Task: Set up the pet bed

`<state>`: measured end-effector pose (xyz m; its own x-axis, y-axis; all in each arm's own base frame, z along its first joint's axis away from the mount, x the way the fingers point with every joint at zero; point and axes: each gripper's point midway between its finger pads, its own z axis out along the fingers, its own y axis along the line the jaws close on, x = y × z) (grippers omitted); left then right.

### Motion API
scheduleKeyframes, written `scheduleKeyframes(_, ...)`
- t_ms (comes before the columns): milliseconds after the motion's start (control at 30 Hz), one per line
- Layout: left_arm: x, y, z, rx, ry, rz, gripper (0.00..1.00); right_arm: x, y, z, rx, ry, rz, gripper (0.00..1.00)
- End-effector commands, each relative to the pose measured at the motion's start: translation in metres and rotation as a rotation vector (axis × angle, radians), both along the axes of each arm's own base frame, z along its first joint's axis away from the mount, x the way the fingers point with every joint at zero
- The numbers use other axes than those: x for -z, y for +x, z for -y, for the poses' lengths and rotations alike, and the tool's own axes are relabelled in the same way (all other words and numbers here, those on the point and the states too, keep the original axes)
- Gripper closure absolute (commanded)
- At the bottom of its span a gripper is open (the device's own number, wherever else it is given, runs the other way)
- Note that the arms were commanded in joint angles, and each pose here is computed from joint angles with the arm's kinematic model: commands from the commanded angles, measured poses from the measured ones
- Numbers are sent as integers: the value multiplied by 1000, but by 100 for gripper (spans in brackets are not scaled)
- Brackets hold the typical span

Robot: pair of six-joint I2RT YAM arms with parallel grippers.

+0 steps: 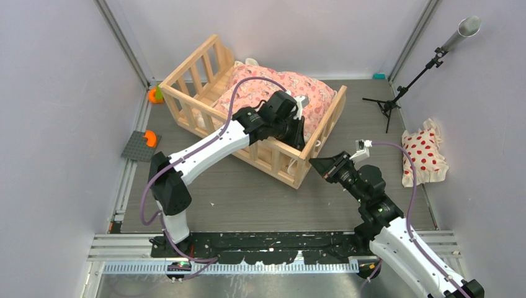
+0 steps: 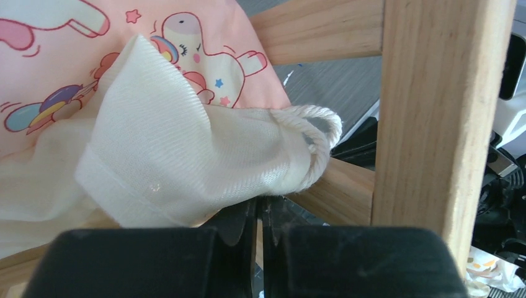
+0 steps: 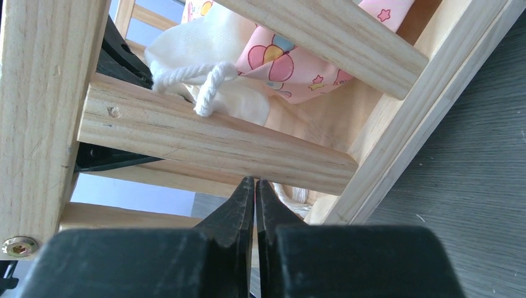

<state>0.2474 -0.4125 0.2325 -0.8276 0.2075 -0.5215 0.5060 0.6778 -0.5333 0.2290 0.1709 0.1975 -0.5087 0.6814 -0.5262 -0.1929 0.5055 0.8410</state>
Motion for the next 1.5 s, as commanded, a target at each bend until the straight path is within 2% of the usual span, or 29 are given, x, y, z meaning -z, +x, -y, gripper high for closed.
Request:
scheduleKeyframes(0, -34, -55, 6, 179, -83, -88, 100, -28, 15, 17, 107, -13, 80, 90)
scheduleKeyframes(267, -36, -61, -3, 264, -47, -107, 100, -29, 12, 22, 119, -47, 81, 90)
scheduleKeyframes(567, -66, -49, -26, 340, -10, -92, 100, -28, 10, 24, 116, -73, 71, 90)
scheduleKeyframes(933, -68, -62, -36, 383, 2, -116, 100, -27, 8, 25, 115, -89, 72, 90)
scheduleKeyframes(1133, -45, -72, -43, 399, 39, -187, 100, -27, 8, 25, 109, -102, 70, 90)
scheduleKeyframes(1300, -26, -74, -43, 399, 60, -232, 94, -26, 8, 25, 110, -103, 68, 90)
scheduleKeyframes(1467, -26, -70, -51, 392, 110, -196, 84, -27, 7, 26, 107, -115, 69, 90)
